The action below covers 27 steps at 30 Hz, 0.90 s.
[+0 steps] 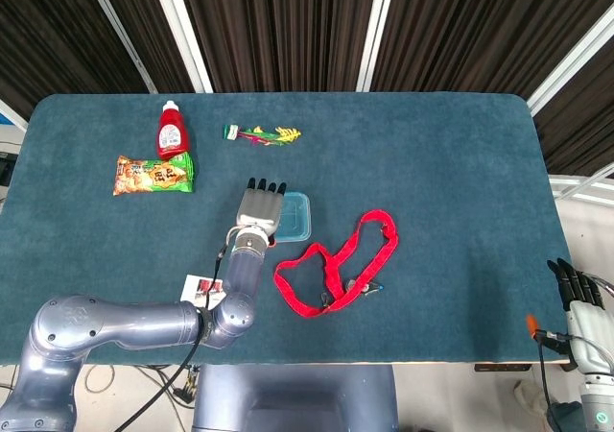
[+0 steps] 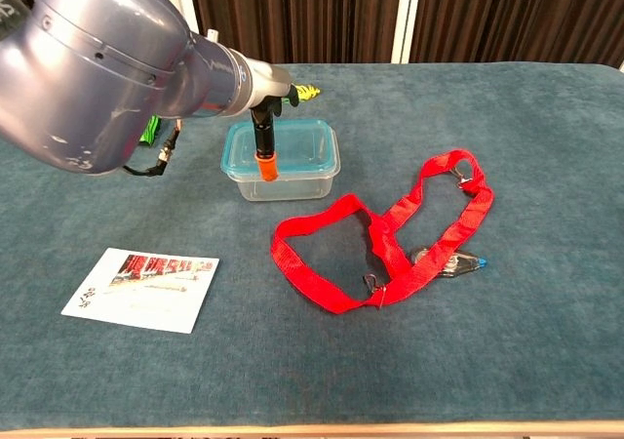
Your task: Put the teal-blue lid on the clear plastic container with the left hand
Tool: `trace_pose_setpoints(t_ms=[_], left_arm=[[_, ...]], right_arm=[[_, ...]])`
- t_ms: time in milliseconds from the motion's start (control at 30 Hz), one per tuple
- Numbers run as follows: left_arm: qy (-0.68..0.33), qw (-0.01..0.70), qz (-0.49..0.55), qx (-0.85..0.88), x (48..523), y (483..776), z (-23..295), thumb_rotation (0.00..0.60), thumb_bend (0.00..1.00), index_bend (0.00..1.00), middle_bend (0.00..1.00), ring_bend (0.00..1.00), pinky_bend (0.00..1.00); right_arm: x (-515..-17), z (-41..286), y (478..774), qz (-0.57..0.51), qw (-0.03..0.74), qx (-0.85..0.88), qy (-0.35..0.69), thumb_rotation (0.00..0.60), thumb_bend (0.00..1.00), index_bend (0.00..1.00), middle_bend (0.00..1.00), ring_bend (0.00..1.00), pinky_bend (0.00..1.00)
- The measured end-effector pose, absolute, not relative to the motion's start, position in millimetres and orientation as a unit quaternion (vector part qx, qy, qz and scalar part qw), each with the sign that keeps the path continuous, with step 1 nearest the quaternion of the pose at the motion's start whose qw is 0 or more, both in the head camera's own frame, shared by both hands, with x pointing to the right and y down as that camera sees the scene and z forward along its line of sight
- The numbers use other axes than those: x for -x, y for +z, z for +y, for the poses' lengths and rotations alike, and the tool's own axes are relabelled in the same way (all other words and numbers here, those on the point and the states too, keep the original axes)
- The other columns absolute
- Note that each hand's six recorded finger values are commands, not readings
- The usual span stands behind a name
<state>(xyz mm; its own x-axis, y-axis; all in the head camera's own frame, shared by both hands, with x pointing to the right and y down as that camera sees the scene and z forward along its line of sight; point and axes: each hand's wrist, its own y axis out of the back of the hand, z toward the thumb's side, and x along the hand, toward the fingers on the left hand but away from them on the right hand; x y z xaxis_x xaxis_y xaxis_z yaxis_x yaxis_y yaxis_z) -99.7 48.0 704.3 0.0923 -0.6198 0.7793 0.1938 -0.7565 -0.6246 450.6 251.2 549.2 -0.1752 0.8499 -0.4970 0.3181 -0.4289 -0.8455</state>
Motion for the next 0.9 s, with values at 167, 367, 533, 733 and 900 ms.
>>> trace_pose_setpoints(t_ms=[167, 367, 533, 733, 900], left_arm=[[-0.651, 0.315, 0.155, 0.673, 98.8, 701.1, 49.8, 0.600, 0.12, 0.01, 0.09, 0.00, 0.00], [-0.646, 0.322, 0.152, 0.675, 98.6, 696.1, 51.9, 0.600, 0.12, 0.01, 0.09, 0.00, 0.00], [-0.644, 0.331, 0.154, 0.673, 100.3, 690.5, 50.9, 0.600, 0.12, 0.01, 0.10, 0.00, 0.00], [-0.628, 0.371, 0.152, 0.667, 99.3, 679.9, 44.3, 0.600, 0.21, 0.05, 0.15, 0.00, 0.00], [-0.588, 0.424, 0.137, 0.675, 96.8, 670.1, 37.9, 0.600, 0.35, 0.17, 0.22, 0.02, 0.00]], right_arm=[[-450.7, 251.3, 549.9, -0.484, 0.224, 0.601, 0.595, 0.600, 0.39, 0.06, 0.04, 0.02, 0.00], [-451.0, 250.9, 550.1, -0.485, 0.225, 0.600, 0.596, 0.600, 0.39, 0.06, 0.04, 0.02, 0.00], [-451.1, 251.1, 550.0, -0.485, 0.224, 0.599, 0.596, 0.600, 0.39, 0.06, 0.04, 0.02, 0.00], [-451.4, 251.1, 549.7, -0.486, 0.224, 0.598, 0.596, 0.600, 0.39, 0.06, 0.04, 0.02, 0.00], [-453.1, 251.3, 549.6, -0.488, 0.222, 0.595, 0.598, 0.600, 0.39, 0.06, 0.04, 0.02, 0.00]])
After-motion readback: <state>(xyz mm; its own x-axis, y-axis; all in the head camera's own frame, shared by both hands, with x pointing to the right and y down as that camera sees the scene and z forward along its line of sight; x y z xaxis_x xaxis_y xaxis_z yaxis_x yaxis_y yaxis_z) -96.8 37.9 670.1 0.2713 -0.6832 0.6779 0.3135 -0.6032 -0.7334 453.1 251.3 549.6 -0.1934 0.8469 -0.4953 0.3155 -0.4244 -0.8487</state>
